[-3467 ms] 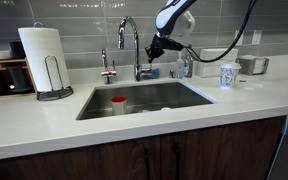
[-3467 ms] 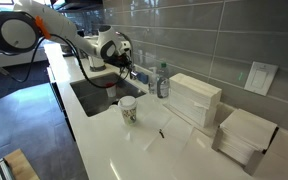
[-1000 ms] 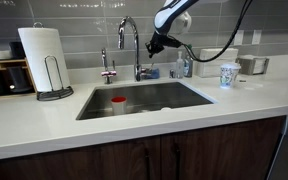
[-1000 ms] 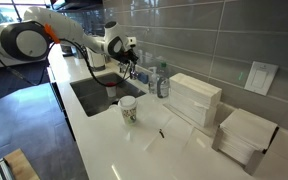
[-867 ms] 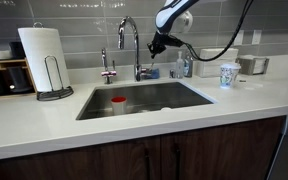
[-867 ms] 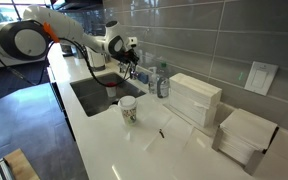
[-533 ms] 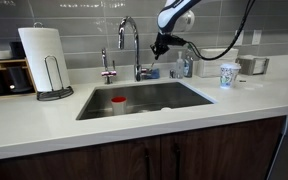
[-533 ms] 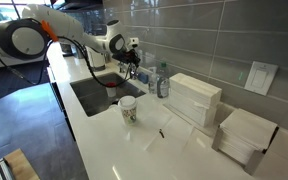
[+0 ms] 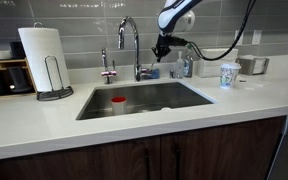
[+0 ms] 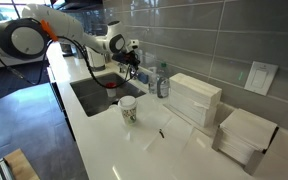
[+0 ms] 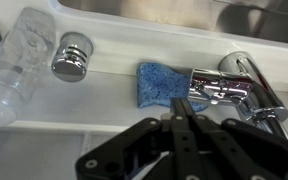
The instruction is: Push the tap to the left, open the tap, close the tap
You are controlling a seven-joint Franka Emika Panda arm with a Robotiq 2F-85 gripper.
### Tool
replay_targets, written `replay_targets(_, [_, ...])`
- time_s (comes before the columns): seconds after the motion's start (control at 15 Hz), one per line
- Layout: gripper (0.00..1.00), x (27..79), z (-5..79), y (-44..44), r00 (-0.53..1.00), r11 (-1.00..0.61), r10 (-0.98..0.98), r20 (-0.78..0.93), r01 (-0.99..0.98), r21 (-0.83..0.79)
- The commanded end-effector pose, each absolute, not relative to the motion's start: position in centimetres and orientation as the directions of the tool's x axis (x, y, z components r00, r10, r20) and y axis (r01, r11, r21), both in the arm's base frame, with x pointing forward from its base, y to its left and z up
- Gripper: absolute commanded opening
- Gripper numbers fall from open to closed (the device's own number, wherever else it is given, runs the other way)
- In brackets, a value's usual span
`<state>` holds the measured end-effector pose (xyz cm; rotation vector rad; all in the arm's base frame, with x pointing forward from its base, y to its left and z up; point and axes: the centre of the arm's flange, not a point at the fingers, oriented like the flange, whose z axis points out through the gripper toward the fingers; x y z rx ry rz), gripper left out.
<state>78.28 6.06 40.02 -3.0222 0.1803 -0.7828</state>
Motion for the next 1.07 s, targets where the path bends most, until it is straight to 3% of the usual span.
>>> replay_targets(0.0, [0.04,77.5,39.5,6.2,0.883,-0.991,-0.125,0.453,-0.129,-0.022])
replay_targets(1.0, [0.04,78.4,38.3,8.1,0.862,-0.985,-0.174,0.476,-0.147,-0.094])
